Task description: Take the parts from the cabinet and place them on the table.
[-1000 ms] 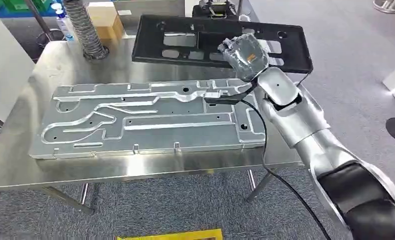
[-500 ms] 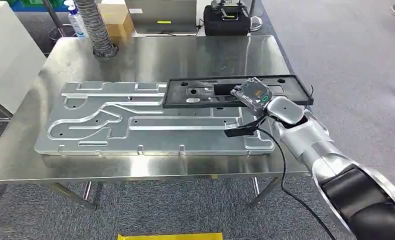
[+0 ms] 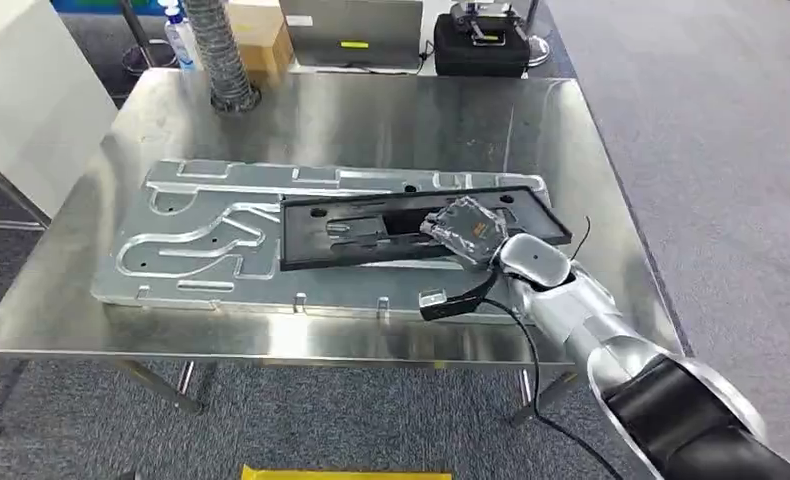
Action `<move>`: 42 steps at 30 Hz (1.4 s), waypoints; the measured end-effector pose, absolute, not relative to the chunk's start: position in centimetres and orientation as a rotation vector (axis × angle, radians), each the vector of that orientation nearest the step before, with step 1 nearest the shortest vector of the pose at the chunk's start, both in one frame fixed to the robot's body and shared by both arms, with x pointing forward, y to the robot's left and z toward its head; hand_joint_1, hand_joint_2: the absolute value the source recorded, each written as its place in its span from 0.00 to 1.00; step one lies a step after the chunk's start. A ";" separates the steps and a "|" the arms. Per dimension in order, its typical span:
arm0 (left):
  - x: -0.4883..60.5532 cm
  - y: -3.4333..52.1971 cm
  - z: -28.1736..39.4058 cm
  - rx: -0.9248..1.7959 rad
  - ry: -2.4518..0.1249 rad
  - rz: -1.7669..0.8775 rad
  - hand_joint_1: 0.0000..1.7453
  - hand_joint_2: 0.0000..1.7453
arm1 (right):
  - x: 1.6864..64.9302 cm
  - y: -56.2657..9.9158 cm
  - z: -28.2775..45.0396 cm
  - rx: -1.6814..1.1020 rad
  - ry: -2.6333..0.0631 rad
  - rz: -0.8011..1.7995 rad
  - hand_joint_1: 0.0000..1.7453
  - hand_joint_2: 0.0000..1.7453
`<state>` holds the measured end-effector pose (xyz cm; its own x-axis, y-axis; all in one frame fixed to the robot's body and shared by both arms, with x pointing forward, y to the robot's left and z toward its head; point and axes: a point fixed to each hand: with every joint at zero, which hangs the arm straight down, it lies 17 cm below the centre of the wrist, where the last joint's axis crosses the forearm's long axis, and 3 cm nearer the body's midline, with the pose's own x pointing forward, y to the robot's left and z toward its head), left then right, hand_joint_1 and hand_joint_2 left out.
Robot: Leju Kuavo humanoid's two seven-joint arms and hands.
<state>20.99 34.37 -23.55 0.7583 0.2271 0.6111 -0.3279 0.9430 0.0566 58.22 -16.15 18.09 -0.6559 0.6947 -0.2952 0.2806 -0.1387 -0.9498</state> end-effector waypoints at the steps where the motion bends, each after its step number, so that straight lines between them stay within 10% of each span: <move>1: 20.9 34.4 -23.6 0.168 -0.643 0.304 0.00 0.00 | 58.1 -15.7 17.9 -1.060 -1.818 1.846 1.00 1.00; 12: 19.6 34.0 -23.8 0.156 -0.655 0.318 0.00 0.00 | 57.7 -16.5 14.4 -0.981 -1.705 1.799 1.00 1.00; 13: 19.6 34.0 -23.8 0.155 -0.658 0.318 0.00 1.00 | 57.8 -16.9 14.4 -0.990 -1.694 1.798 0.00 0.00; 21: 20.1 33.3 -23.6 0.136 -0.669 0.305 0.00 1.00 | 58.4 -18.3 13.5 -1.002 -1.613 1.798 0.00 0.00; 22: 20.3 33.3 -23.5 0.138 -0.671 0.303 0.00 0.00 | 58.3 -18.2 13.3 -0.997 -1.610 1.798 0.00 0.00; 42: 18.0 31.6 -24.4 0.092 -0.622 0.341 0.00 0.00 | 48.8 -14.5 36.2 -0.669 -2.603 0.858 0.00 0.00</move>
